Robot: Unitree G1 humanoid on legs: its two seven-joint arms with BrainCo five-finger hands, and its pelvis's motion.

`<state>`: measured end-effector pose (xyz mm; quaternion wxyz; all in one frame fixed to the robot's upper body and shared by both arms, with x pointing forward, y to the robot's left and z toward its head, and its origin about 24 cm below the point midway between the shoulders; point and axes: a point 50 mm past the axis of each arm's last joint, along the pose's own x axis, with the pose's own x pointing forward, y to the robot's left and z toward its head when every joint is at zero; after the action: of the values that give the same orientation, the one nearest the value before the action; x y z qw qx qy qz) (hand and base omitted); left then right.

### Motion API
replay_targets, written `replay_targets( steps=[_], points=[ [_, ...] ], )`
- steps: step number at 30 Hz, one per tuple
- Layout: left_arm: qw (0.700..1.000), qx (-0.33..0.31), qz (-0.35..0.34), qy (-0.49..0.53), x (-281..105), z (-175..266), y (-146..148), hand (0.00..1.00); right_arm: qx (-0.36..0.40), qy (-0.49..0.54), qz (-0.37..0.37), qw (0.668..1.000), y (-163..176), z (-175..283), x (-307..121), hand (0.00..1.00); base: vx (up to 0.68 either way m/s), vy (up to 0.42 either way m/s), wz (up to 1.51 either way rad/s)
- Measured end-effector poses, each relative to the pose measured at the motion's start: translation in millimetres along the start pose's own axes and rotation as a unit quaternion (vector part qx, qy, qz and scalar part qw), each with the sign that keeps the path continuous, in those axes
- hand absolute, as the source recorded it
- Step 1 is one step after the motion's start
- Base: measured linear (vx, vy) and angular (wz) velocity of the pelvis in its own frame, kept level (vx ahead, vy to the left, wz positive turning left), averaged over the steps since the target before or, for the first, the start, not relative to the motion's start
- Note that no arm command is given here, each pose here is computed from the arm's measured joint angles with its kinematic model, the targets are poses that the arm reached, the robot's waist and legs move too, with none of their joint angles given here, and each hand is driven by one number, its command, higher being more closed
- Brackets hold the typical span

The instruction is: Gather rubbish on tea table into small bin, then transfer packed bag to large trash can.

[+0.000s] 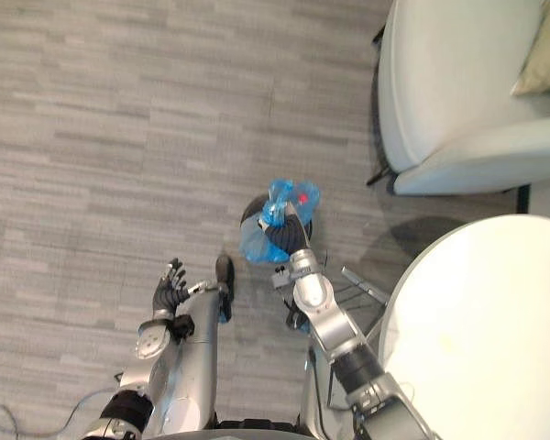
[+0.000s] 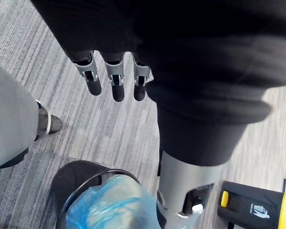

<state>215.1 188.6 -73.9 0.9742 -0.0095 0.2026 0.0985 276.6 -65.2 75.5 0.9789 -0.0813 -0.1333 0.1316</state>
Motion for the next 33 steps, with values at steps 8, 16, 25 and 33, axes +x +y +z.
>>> replay_targets(
  steps=[8,16,25,33],
  points=[
    [0.997,0.061,-0.027,0.04,-20.8,-27.1,9.8,0.0,0.014,-0.001,0.018,1.0,-1.3,-0.1,-11.5,1.0,0.11,0.081,-0.36],
    [0.998,0.05,-0.024,-0.019,-24.2,-4.7,13.3,0.0,-0.012,-0.045,0.027,0.999,-5.0,16.5,-5.0,1.0,-0.14,-0.019,0.12],
    [0.992,-0.01,-0.062,-0.111,-46.4,29.9,-18.8,0.0,-0.138,-0.095,0.021,0.986,-50.0,35.6,13.3,1.0,-0.25,-0.11,0.26],
    [0.964,0.023,-0.105,-0.244,-34.9,91.7,-36.4,0.0,-0.152,-0.125,-0.003,0.981,-79.3,57.3,26.3,1.0,-0.21,0.006,0.47]
  ],
)
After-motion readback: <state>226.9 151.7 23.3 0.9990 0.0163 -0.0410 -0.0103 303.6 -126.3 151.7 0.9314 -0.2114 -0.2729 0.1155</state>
